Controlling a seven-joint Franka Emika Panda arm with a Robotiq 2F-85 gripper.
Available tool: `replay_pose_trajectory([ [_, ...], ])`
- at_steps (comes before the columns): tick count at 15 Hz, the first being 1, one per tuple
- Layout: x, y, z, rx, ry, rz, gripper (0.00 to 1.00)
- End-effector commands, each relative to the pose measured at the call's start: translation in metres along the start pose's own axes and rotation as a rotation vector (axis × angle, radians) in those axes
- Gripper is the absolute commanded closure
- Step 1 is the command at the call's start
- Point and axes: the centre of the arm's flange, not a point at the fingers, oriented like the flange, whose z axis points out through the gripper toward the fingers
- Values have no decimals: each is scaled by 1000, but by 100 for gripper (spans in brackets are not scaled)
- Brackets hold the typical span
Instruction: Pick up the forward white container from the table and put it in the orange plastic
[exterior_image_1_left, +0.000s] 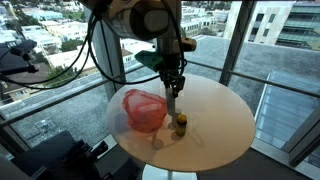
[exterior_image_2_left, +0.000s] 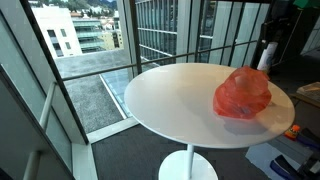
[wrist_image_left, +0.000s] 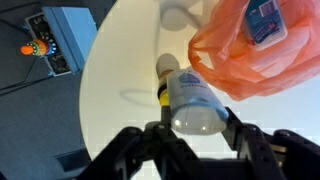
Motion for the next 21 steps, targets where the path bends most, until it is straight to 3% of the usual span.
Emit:
replay_pose_trajectory([
  [1,-7,-14,-38,21,-1,-11,73],
  [10,-24,-48,-69,37,-28,-84,73],
  [11,-25,-48,-53,25,-19,-83,48],
  [15,-26,-48,-56,25,-19,-85,48],
  [16,-25,-49,-53,20,-26,-82,73],
  [21,-27,-68,-38,15,-22,-105,73],
])
